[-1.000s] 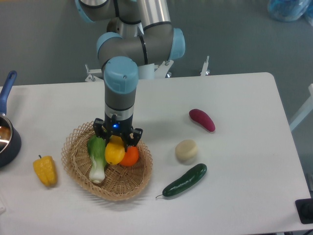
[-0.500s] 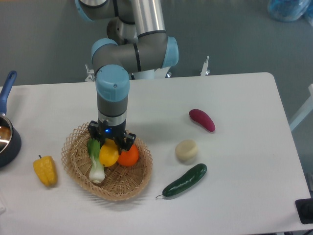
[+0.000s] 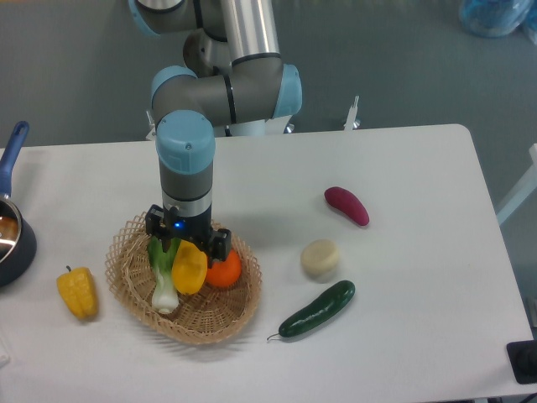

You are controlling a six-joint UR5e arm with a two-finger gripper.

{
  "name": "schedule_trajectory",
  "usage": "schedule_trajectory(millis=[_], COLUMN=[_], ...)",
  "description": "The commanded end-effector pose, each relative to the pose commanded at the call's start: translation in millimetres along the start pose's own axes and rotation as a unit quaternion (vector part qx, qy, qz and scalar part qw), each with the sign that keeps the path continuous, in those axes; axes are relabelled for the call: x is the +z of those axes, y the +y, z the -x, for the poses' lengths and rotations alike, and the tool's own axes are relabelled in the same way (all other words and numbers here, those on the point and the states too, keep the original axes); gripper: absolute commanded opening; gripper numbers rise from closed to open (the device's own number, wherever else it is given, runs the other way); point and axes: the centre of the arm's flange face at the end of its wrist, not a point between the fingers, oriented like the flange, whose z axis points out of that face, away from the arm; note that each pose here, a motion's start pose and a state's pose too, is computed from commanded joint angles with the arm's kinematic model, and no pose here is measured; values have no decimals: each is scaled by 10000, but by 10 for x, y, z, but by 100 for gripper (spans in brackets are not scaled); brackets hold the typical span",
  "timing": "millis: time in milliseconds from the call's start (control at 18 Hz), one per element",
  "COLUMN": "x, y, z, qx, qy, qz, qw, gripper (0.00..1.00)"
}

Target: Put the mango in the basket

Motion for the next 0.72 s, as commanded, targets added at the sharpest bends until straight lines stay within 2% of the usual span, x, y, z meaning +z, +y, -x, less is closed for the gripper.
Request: schedule_trajectory(millis=[111, 222, 444, 611, 722], x=[-84, -332, -908, -1384, -1620], y=[2, -29, -108, -48, 137], z=[21, 220, 954, 1503, 1934], qx=[1, -84, 271, 616, 855], qy=[-89, -260, -769, -1207, -1488], qz=[-35, -233, -648, -885, -910], qw=[10000, 9994, 9946, 9868, 9810], gripper=[100, 100, 100, 100, 100])
